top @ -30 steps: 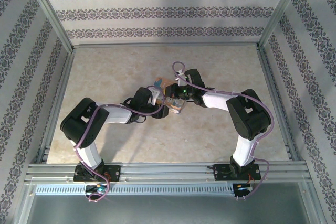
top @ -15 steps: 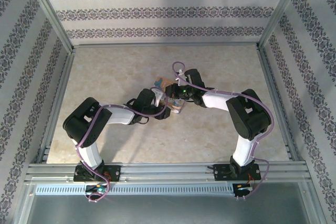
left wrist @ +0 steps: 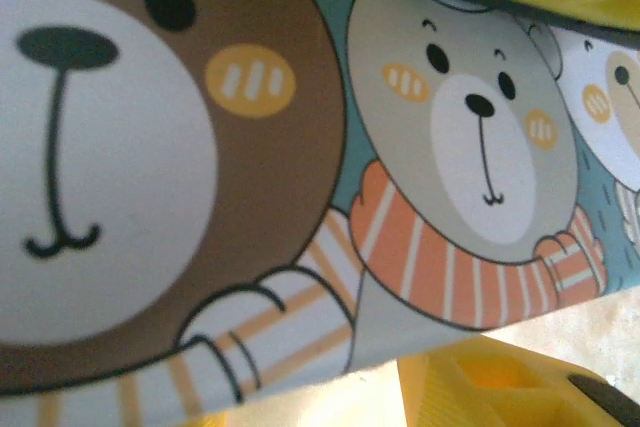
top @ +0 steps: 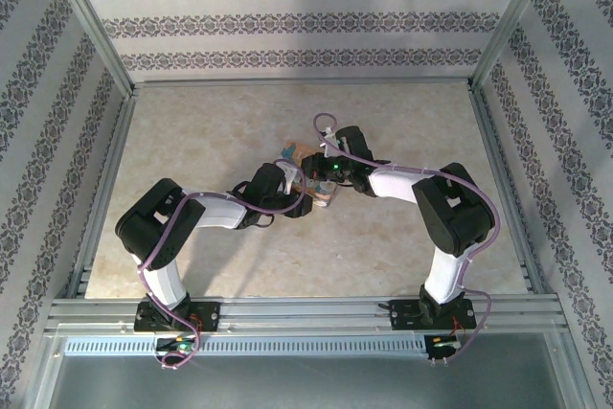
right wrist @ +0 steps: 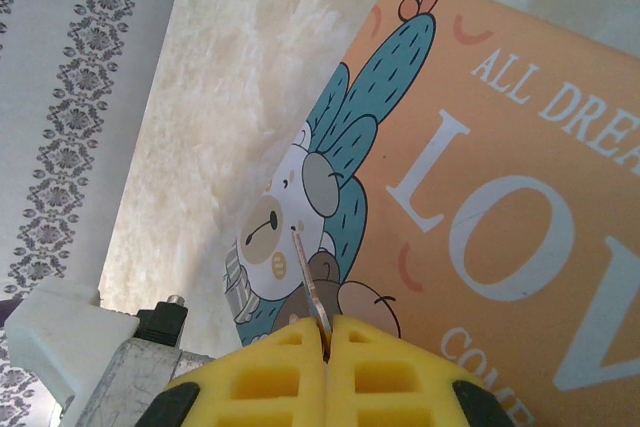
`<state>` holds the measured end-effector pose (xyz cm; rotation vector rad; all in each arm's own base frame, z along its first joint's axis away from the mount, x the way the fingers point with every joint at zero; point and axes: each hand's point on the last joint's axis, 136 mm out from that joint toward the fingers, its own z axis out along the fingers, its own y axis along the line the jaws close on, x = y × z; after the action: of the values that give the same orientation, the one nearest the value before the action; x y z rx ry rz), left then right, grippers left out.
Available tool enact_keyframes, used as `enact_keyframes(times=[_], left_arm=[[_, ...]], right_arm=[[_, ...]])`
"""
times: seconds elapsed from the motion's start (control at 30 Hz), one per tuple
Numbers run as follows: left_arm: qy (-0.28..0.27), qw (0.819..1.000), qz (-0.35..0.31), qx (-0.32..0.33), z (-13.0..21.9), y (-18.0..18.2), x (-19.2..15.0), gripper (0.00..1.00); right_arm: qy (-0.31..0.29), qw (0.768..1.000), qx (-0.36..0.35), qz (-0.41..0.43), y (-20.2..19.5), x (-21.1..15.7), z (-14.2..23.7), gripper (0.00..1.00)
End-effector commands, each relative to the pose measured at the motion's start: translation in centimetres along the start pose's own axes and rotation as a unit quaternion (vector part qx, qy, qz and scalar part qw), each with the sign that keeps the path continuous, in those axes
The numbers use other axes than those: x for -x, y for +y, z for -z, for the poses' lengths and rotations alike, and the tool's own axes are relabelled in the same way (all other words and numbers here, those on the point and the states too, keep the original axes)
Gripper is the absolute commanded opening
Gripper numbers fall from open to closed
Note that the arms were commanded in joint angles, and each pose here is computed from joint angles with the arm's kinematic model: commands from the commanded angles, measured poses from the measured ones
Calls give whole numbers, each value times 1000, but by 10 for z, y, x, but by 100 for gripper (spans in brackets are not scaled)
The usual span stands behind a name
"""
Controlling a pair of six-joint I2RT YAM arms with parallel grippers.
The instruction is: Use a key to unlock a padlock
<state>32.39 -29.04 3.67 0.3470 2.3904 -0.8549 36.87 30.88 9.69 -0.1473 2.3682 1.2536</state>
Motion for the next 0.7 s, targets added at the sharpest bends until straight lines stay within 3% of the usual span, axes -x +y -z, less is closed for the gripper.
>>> enact_keyframes(times=[0.0,0.5,0.67], left_arm=[[-46,999,12,-16,2,-14,21,44],[-57,997,39,-16,0,-14,27,27],[-61,998,32,-13,6,-15,28,26]], right_arm=[[47,998,-34,-28,-20,-35,-5,0],[49,998,-32,-28,-16,-40,-8,0],[37,999,-22,-19,-5,-29,-2,0]])
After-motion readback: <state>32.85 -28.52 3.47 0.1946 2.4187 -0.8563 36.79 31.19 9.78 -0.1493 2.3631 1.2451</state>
